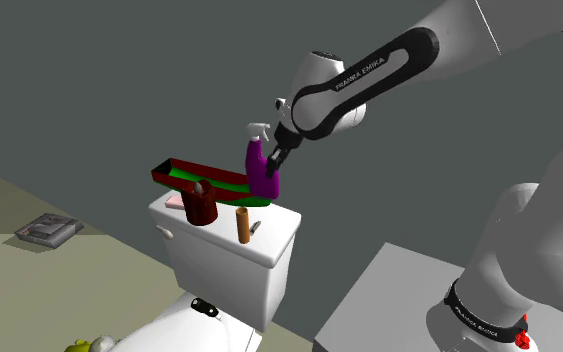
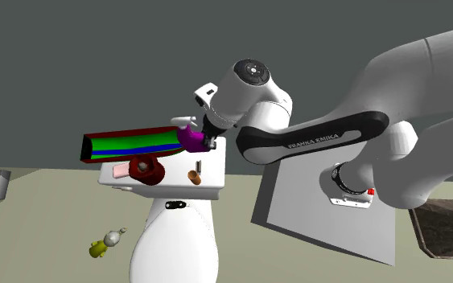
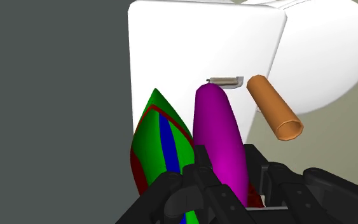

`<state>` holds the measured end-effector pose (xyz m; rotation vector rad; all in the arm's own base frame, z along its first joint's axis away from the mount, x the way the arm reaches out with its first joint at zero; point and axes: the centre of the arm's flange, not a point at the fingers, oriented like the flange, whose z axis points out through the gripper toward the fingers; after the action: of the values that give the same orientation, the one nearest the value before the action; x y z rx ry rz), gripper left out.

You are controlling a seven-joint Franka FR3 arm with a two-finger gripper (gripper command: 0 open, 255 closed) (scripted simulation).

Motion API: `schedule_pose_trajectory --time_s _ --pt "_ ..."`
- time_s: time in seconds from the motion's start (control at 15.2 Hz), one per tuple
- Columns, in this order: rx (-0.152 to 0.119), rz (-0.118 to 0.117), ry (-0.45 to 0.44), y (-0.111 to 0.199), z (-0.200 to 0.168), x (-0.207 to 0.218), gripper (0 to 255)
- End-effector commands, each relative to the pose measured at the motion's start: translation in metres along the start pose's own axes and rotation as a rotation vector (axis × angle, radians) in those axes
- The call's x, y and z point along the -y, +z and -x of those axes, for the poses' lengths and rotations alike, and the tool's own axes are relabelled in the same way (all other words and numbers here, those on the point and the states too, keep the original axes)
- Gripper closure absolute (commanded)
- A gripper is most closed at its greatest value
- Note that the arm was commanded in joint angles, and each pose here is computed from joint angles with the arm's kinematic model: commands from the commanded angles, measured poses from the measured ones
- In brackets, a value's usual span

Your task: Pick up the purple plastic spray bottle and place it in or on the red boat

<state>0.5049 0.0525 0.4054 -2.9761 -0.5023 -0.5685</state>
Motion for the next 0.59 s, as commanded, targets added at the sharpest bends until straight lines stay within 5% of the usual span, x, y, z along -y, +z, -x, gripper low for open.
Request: schedule_pose_trajectory --time_s 0.0,0.53 --pt "0.0 0.0 0.0 -0.011 -0.004 0.0 255" --pt "0.0 0.0 0.0 -0.05 -0.019 0.0 255"
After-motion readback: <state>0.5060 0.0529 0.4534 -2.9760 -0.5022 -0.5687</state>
